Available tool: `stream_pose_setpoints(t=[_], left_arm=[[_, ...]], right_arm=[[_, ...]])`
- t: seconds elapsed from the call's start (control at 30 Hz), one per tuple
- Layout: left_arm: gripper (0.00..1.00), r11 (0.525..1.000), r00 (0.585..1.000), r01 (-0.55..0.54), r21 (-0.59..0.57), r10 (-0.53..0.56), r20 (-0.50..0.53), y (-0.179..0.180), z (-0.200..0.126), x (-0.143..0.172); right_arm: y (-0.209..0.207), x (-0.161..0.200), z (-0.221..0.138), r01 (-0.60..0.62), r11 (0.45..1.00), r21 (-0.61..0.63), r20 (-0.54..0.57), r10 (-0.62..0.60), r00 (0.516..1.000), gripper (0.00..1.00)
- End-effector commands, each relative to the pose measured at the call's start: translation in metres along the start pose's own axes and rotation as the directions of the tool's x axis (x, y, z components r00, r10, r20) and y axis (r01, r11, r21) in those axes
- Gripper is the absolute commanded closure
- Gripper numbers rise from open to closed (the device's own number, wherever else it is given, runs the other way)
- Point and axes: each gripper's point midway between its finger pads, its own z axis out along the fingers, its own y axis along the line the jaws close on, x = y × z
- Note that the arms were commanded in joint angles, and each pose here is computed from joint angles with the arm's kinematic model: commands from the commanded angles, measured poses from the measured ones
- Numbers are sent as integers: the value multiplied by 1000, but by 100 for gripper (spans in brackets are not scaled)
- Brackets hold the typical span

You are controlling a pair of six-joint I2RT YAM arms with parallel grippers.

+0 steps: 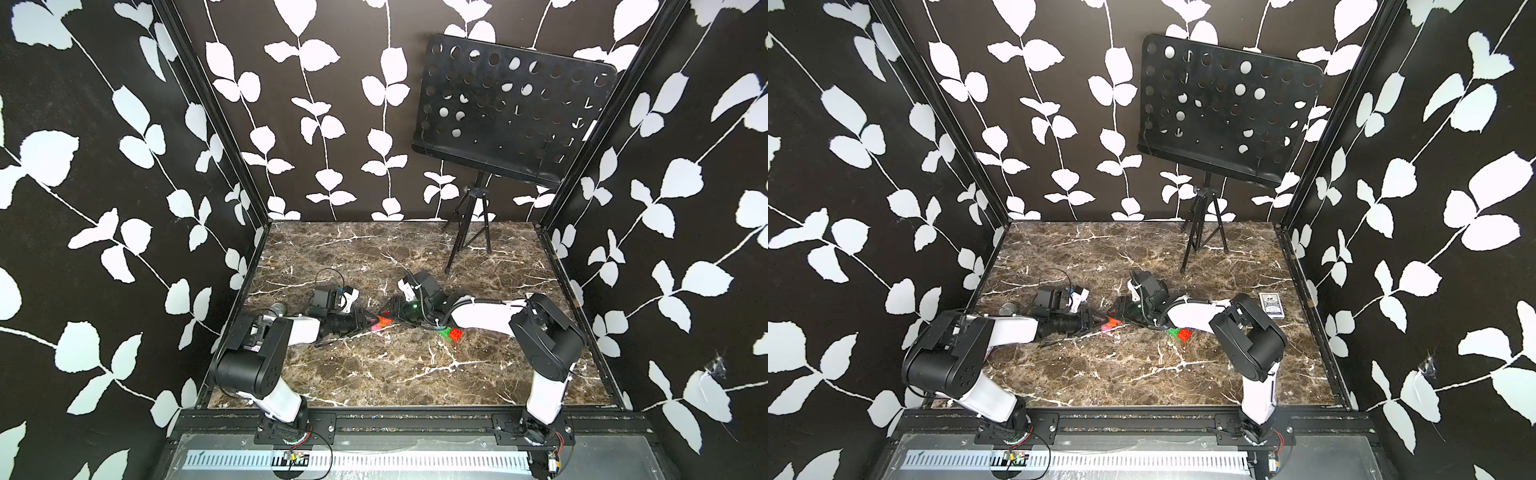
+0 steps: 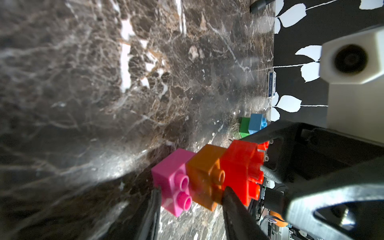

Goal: Assemble the letter y with lego
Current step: Adjust the lego brick at the center of the board, then pick up the lego brick from the center of the board.

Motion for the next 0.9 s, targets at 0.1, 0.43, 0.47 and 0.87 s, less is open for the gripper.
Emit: stream_pose_setpoints(t=[0.1,0.43,0.47,0.87], left_arm=[[53,988,994,79,-135,-88,-63,40,3,31],[54,993,993,29,-115,-41,-107,25,20,37],[54,993,993,23,-115,-36,-112,24,22,37],[55,991,992,10,-132,-26,-121,24,28,37]], right_arm=[[11,-17,-44,99,994,45,57,-101,993,38],[-47,-11,-131,275,903,330,-81,-264,961,41],[-55,-9,-141,308,876,371,-117,-286,951,41],[-120,12,-168,588,632,505,-499,-342,796,42]])
